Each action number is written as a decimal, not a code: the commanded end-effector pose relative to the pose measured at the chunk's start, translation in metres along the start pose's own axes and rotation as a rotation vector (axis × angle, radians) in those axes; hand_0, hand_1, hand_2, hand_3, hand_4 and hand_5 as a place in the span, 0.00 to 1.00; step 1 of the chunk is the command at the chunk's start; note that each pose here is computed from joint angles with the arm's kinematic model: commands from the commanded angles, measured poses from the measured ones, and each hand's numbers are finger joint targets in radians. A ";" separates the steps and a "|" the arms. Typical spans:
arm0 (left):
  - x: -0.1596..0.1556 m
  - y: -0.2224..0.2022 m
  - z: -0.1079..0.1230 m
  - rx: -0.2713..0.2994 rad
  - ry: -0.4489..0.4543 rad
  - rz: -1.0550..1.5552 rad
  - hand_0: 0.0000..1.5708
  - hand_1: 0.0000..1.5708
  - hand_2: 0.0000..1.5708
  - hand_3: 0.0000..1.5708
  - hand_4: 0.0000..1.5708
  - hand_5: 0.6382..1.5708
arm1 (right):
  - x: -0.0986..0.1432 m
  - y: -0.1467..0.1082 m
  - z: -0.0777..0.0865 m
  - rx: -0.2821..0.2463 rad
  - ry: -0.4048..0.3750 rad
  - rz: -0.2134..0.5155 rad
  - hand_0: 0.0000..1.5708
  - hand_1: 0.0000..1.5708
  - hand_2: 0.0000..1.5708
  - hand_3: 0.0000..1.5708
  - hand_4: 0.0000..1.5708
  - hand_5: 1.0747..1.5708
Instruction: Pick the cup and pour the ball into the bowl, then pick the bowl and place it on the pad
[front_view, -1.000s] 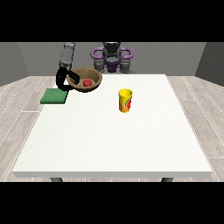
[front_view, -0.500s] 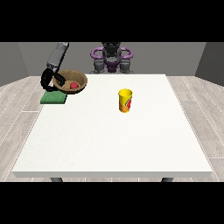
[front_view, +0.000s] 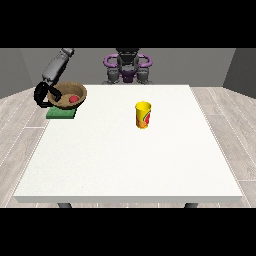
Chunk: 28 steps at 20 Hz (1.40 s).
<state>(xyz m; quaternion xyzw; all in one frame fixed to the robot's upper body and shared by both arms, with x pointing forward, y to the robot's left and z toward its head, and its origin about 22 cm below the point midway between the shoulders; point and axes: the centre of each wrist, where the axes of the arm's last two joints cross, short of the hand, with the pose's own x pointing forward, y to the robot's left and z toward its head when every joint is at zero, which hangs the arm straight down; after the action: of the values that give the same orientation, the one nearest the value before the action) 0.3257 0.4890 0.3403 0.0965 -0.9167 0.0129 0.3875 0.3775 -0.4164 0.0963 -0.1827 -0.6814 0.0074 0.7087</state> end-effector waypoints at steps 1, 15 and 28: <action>-0.001 -0.021 -0.002 0.002 -0.046 -0.005 0.00 0.00 0.00 0.00 0.10 0.96 | -0.005 -0.031 0.003 -0.027 -0.044 -0.010 1.00 1.00 1.00 0.45 0.82 0.96; 0.006 -0.022 -0.001 -0.039 0.005 0.037 0.00 0.00 0.00 0.00 0.00 0.96 | 0.015 -0.059 -0.003 -0.046 -0.012 0.033 1.00 1.00 1.00 0.58 0.79 1.00; 0.016 -0.002 0.000 0.003 -0.023 0.011 0.00 0.00 0.00 0.00 0.00 0.95 | -0.009 -0.039 -0.002 -0.007 0.045 -0.054 1.00 1.00 1.00 0.80 0.68 1.00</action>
<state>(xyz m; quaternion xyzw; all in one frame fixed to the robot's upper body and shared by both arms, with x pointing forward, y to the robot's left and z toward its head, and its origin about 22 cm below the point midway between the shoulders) 0.3156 0.4800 0.3556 0.0890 -0.9214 0.0098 0.3781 0.3688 -0.4570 0.1014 -0.1803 -0.6730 -0.0028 0.7174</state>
